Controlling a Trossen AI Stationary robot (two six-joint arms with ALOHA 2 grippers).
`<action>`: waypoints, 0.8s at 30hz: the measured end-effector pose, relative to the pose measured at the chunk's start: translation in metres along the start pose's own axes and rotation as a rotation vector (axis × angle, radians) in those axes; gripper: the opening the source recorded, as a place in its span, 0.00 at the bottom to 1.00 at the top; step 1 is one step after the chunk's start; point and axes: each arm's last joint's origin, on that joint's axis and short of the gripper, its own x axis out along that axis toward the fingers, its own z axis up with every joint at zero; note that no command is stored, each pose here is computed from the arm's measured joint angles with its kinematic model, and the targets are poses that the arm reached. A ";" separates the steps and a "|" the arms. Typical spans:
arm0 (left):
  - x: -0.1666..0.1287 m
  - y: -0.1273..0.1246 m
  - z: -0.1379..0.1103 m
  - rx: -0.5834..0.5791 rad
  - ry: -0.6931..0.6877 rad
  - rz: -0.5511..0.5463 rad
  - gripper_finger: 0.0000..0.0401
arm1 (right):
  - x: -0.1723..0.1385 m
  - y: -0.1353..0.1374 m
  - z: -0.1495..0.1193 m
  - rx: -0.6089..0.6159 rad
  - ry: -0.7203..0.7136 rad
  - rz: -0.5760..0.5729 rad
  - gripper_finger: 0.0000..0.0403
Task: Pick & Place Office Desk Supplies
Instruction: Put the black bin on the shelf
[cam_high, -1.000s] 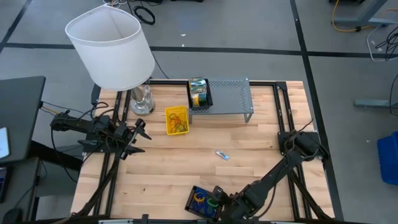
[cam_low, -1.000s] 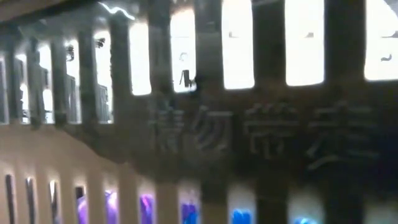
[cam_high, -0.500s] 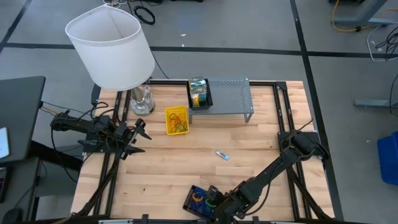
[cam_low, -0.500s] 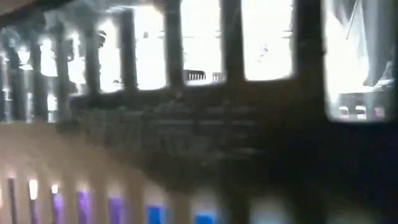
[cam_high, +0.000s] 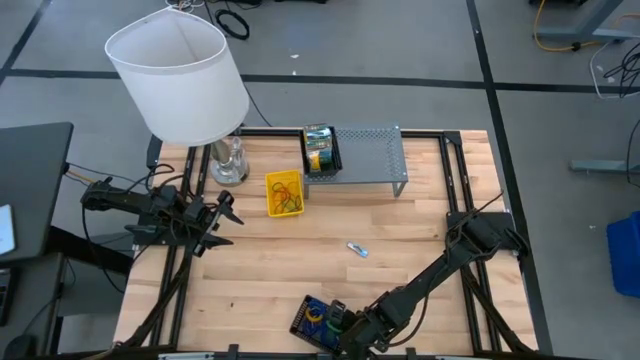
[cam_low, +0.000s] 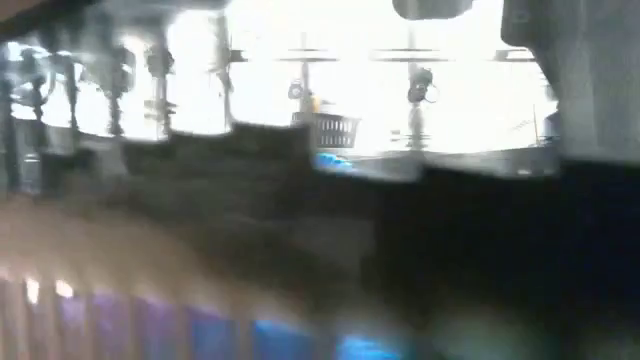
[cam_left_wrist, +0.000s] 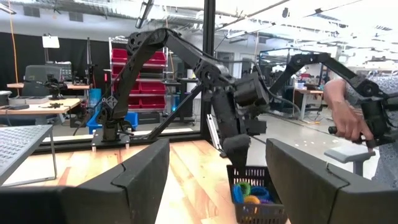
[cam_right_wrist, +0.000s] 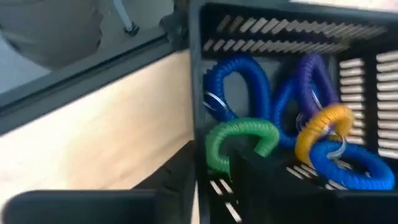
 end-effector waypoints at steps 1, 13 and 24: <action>0.000 0.000 0.000 0.000 -0.004 0.000 0.67 | 0.001 0.000 -0.001 -0.001 0.008 0.001 0.21; 0.000 0.000 0.000 0.000 0.000 0.000 0.67 | 0.010 -0.002 -0.006 0.089 0.063 -0.041 0.01; 0.000 0.000 0.000 0.000 0.001 0.000 0.67 | 0.008 -0.014 -0.026 0.362 0.217 -0.123 0.01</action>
